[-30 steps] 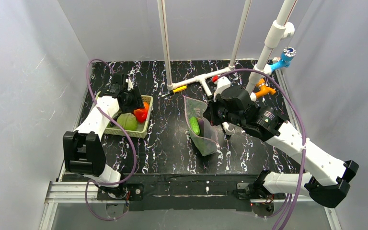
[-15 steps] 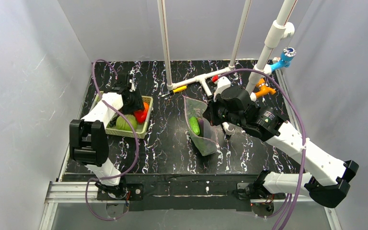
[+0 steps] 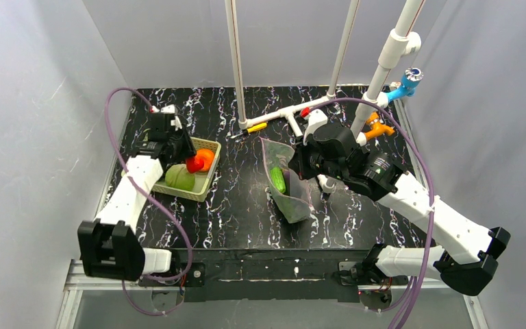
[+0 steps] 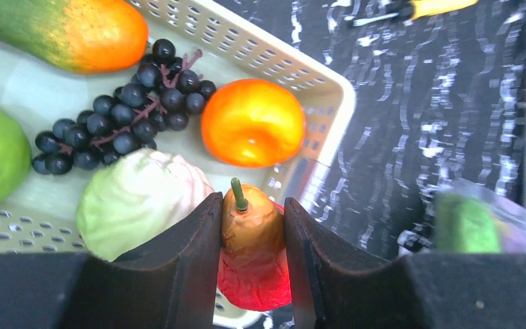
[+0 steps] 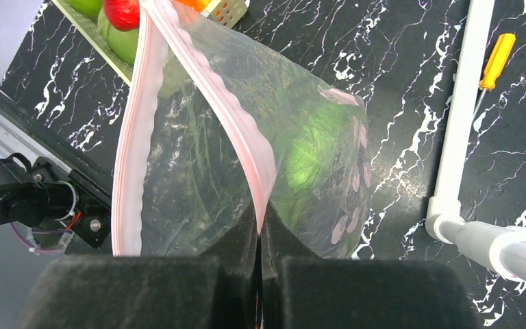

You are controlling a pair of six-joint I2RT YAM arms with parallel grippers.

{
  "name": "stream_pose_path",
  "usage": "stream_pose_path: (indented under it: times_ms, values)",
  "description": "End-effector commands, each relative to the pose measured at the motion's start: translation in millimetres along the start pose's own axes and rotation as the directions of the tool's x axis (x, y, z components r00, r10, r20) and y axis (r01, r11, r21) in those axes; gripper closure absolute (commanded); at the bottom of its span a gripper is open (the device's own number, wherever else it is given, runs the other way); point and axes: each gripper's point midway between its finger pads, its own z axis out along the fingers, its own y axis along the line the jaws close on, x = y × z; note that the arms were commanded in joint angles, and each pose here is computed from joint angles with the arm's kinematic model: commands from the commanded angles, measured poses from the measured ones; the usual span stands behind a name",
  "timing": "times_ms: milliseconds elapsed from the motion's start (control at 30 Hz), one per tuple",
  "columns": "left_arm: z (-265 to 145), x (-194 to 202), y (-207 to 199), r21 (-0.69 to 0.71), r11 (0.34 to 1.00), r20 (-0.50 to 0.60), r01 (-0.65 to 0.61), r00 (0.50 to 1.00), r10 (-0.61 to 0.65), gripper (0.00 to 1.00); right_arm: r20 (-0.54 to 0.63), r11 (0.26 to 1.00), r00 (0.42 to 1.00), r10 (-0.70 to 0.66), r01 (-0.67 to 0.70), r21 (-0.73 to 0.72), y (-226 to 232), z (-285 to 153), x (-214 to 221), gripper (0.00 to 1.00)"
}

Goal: Place the food in the zip-top bag and seal the zipper
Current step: Pick up the fake fruit from the bin, then place the fake fruit in the zipper food storage bag.

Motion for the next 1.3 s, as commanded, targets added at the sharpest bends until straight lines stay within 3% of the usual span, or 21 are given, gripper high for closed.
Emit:
stream_pose_path:
  times_ms: [0,100,233,333,400,567,733,1033,1133,1267]
  values:
    - [-75.1,-24.9,-32.9,0.176,0.982,0.095,0.070,0.992,-0.088,1.00,0.086,1.000,0.996,0.011,-0.008,-0.030,7.9,-12.1,-27.3,0.99]
    - [-120.8,-26.2,-65.6,0.366,0.920,0.079,0.142,0.980,-0.183,1.00,0.088,0.999,0.996,0.013,-0.010,-0.044,10.8,-9.8,-27.3,0.99]
    - [-167.8,-15.9,-104.1,0.591,0.762,-0.032,0.266,0.951,-0.307,0.96,0.081,0.998,0.997,0.017,-0.012,-0.061,13.8,-7.6,-25.1,0.99]
    - [-189.8,-3.7,-126.2,0.688,0.632,-0.132,0.356,0.918,-0.374,0.96,0.080,0.997,0.996,0.024,-0.018,-0.079,17.0,-7.1,-24.8,0.99]
    - [-204.8,5.1,-140.7,0.729,0.588,-0.139,0.350,0.917,-0.373,0.96,0.077,0.995,0.997,0.030,-0.023,-0.094,19.8,-7.3,-24.2,0.99]
    - [-234.3,29.1,-187.0,0.789,0.567,-0.100,0.236,0.960,-0.261,0.96,0.075,0.993,0.996,0.040,-0.031,-0.117,23.7,-5.9,-21.9,0.99]
    - [-247.8,25.5,-216.8,0.820,0.557,-0.027,0.131,0.981,-0.190,0.96,0.080,0.991,0.996,0.047,-0.037,-0.126,24.3,-11.7,-22.8,0.99]
    - [-239.1,20.7,-253.1,0.821,0.571,0.057,0.024,0.991,-0.124,0.96,0.094,0.986,0.994,0.058,-0.043,-0.162,31.3,-25.2,-31.0,0.99]
    - [-243.4,19.4,-263.8,0.841,0.541,0.071,0.003,0.991,-0.115,0.95,0.102,0.982,0.993,0.061,-0.041,-0.182,35.1,-28.8,-34.8,0.99]
    - [-223.6,21.3,-254.9,0.781,0.624,0.101,-0.018,0.990,-0.097,0.93,0.121,0.983,0.991,0.064,-0.041,-0.181,34.0,-34.2,-38.1,0.99]
